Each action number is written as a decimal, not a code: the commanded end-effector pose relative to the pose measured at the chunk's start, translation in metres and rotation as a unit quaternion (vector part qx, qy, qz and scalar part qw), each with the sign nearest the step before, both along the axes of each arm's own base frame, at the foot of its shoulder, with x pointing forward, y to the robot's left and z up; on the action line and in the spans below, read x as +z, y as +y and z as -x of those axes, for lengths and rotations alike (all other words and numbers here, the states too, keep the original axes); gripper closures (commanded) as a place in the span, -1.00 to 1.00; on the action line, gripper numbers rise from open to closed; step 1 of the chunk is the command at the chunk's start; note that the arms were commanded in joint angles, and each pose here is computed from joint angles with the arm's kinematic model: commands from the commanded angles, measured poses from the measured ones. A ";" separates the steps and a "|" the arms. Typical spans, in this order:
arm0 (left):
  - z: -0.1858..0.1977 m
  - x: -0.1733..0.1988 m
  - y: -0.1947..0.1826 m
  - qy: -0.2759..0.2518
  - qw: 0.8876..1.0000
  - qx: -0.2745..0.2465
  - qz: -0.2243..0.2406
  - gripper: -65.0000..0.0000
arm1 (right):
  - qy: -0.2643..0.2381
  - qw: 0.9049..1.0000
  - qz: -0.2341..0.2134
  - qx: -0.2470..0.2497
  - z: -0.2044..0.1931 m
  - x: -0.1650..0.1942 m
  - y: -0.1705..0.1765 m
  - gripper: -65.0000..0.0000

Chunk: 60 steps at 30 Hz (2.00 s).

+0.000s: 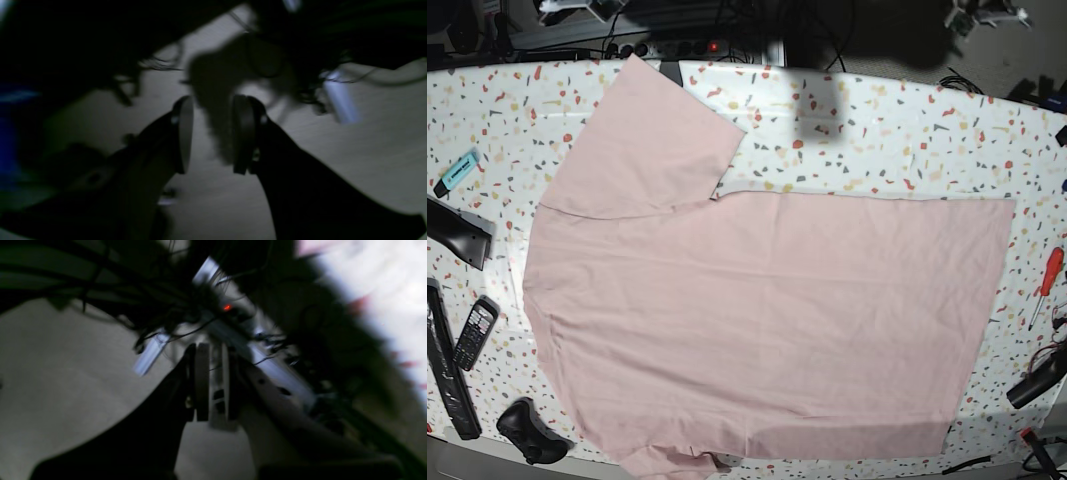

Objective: Fold the T-shirt properly

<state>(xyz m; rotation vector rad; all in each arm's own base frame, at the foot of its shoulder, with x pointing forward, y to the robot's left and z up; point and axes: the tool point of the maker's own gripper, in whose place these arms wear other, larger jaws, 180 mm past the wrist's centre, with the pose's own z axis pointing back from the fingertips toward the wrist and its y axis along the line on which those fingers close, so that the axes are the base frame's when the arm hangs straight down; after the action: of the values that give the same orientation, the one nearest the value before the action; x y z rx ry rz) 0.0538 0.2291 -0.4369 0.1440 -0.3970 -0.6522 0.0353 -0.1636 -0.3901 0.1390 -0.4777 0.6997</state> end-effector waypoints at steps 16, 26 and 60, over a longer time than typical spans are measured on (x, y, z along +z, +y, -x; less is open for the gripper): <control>-0.125 0.110 0.003 -0.201 0.936 -0.261 -0.125 0.41 | -0.172 0.985 0.029 -0.012 -0.084 0.094 -0.012 0.78; -0.193 0.101 0.057 -0.237 0.927 -0.251 -0.145 0.39 | -0.235 0.968 0.082 -0.028 -0.112 0.108 -0.030 0.78; -0.260 -0.005 0.084 -0.120 0.937 -0.290 -0.155 0.43 | -0.241 0.957 0.153 -0.043 -0.122 0.108 -0.051 0.77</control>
<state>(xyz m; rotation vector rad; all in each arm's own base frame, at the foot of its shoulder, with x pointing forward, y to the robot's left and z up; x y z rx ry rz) 0.3168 0.3029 -0.4416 0.4071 -0.6228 -1.2832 0.1543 -0.2173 -0.2903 -0.3477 -0.7962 0.7032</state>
